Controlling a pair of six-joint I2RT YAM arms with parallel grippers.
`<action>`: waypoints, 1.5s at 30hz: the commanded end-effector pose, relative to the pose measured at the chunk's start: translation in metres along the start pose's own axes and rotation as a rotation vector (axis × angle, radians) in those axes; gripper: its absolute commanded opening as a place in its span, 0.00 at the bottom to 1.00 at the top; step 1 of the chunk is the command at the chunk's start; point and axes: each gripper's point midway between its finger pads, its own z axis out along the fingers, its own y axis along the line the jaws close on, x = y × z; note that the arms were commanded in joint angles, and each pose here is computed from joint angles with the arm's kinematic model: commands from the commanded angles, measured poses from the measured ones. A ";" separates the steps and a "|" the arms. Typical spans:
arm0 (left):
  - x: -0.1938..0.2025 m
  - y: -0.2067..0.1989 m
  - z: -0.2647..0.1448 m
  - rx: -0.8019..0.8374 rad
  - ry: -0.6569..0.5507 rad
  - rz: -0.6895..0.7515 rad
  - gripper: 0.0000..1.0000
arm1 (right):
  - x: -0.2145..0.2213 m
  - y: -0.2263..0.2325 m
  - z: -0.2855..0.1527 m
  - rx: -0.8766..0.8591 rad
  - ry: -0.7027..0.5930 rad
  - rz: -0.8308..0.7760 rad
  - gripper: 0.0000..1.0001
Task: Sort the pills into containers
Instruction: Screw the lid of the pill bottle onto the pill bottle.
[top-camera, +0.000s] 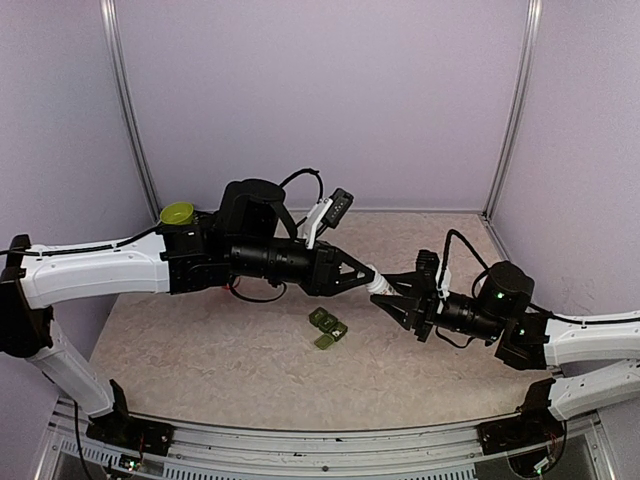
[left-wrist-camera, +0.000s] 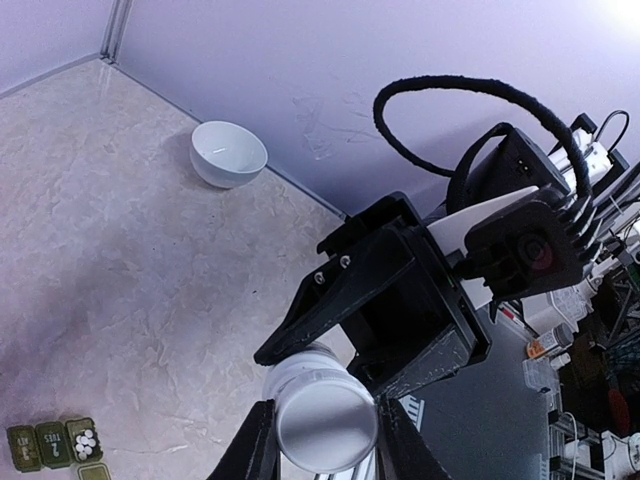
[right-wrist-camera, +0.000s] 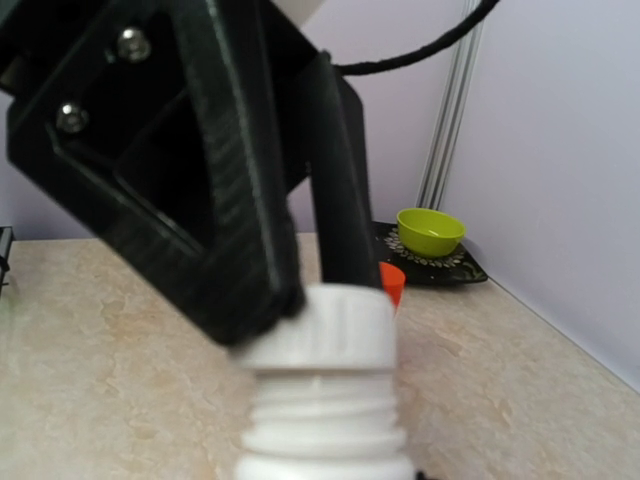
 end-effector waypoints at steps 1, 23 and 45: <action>0.002 0.003 0.004 -0.021 -0.002 0.011 0.20 | -0.023 -0.002 0.003 0.006 -0.059 -0.003 0.00; 0.018 -0.010 0.023 0.049 0.075 0.051 0.20 | -0.024 0.000 -0.003 0.002 -0.076 -0.012 0.00; 0.033 -0.060 -0.007 0.290 0.089 0.412 0.20 | -0.051 0.046 -0.027 -0.290 -0.107 0.378 0.00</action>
